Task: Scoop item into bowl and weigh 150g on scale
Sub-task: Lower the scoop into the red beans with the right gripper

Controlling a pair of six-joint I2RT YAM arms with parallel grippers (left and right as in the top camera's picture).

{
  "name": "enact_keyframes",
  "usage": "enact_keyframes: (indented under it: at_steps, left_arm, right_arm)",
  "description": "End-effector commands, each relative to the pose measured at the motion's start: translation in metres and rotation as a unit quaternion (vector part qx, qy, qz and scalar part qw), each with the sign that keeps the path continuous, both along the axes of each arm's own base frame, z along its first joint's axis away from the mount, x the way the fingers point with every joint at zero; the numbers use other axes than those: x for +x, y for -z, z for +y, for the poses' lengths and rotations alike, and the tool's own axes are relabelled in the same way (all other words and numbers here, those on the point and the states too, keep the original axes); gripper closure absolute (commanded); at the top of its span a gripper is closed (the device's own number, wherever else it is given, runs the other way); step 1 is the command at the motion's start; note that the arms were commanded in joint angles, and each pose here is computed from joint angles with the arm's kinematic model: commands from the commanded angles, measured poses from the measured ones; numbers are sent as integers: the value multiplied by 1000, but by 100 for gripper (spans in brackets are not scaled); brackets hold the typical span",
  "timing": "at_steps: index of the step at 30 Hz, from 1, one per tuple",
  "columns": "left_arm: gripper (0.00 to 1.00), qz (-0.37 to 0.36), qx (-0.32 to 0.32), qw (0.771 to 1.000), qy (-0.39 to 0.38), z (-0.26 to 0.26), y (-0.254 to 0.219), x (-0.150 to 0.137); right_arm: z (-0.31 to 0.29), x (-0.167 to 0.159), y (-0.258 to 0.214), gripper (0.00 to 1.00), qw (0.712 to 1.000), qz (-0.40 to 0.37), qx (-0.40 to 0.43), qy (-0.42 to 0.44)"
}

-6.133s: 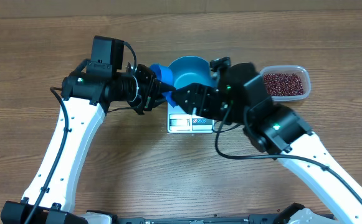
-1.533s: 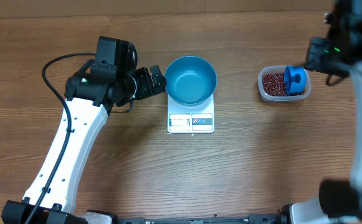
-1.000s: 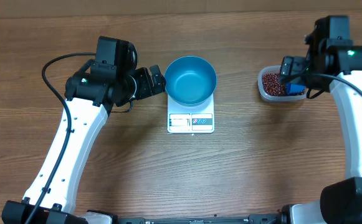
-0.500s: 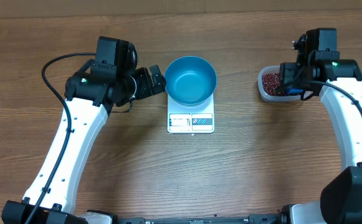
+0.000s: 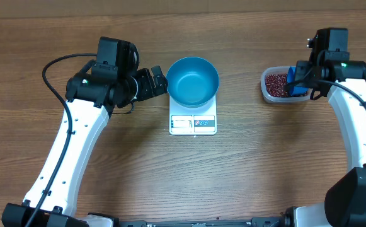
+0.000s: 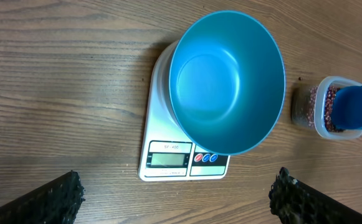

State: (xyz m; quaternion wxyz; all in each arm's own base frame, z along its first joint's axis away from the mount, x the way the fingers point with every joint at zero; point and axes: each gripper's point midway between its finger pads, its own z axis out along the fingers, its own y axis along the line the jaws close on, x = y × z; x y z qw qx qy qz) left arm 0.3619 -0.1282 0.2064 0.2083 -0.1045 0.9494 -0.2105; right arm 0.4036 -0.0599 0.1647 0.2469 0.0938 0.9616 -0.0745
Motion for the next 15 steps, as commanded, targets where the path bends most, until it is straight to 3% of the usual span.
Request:
enact_keyframes:
  at_steps: [1,3,10,15]
  left_arm:
    - [0,-13,5,1000,9,-2,-7,2]
    - [0,-13,5,1000,9,-2,-7,2]
    - [0,-13,5,1000,9,-2,-7,2]
    - [0,-13,5,1000,9,-2,-7,2]
  right_arm:
    - [11,-1,11,55,999,14,24,-28]
    - [13,-3,16,62,999,25,29,-30]
    - [12,4,45,65,997,53,27,-41]
    - [11,14,54,72,996,54,15,-64]
